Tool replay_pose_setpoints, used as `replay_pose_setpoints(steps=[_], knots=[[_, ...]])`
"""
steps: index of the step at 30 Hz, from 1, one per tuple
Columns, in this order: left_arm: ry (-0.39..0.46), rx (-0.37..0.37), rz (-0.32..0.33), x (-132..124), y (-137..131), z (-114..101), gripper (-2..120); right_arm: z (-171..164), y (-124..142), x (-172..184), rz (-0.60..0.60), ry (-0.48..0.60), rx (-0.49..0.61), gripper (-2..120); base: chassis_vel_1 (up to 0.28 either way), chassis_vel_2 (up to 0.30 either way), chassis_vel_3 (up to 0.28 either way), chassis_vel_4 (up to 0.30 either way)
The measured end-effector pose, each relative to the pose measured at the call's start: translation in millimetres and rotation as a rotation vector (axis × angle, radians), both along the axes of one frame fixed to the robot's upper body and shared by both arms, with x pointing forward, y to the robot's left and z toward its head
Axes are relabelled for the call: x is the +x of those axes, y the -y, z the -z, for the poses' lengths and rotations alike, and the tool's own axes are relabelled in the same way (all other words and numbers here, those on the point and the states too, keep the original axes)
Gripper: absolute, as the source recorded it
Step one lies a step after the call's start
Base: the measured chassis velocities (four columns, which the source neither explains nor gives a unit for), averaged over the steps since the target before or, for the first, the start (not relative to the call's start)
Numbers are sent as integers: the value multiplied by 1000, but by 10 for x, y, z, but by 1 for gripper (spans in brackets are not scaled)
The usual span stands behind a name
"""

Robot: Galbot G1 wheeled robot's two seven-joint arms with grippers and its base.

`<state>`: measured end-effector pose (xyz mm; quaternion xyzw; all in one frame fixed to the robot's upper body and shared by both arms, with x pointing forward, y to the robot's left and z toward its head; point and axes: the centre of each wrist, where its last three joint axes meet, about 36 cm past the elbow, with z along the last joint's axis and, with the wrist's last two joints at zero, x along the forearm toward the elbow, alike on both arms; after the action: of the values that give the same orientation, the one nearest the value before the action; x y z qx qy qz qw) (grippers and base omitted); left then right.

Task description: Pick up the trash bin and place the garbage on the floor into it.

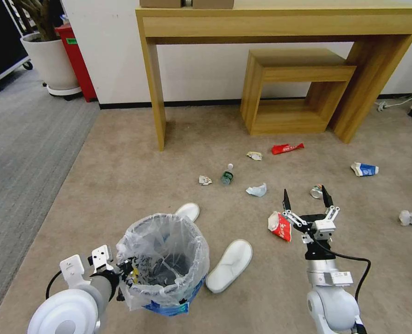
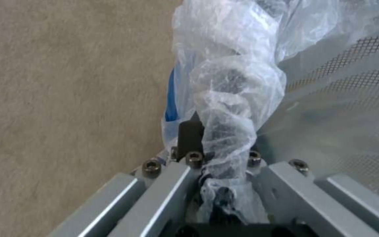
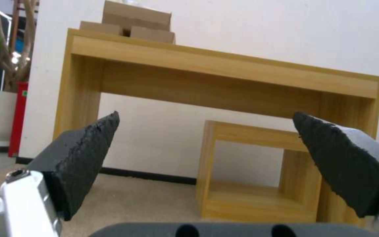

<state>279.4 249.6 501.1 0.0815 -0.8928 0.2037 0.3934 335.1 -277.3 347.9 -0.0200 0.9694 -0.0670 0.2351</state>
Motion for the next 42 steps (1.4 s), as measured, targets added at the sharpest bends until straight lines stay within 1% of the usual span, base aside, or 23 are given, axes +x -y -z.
replay_pose_setpoints(steps=[23, 33, 42], knots=[[-2, -2, 2, 9, -1, 2, 0, 25, -57, 13, -6, 0, 11, 100, -91, 97, 91, -91], [0, -7, 3, 20, -11, -18, 0, 15, -93, 29, 25, -6, 30, 100, -18, 11, 22, -20], [4, -8, -7, 52, -62, -63, 0, -112, -82, 96, 43, -31, 52, 100, 0, 0, 0, 0]])
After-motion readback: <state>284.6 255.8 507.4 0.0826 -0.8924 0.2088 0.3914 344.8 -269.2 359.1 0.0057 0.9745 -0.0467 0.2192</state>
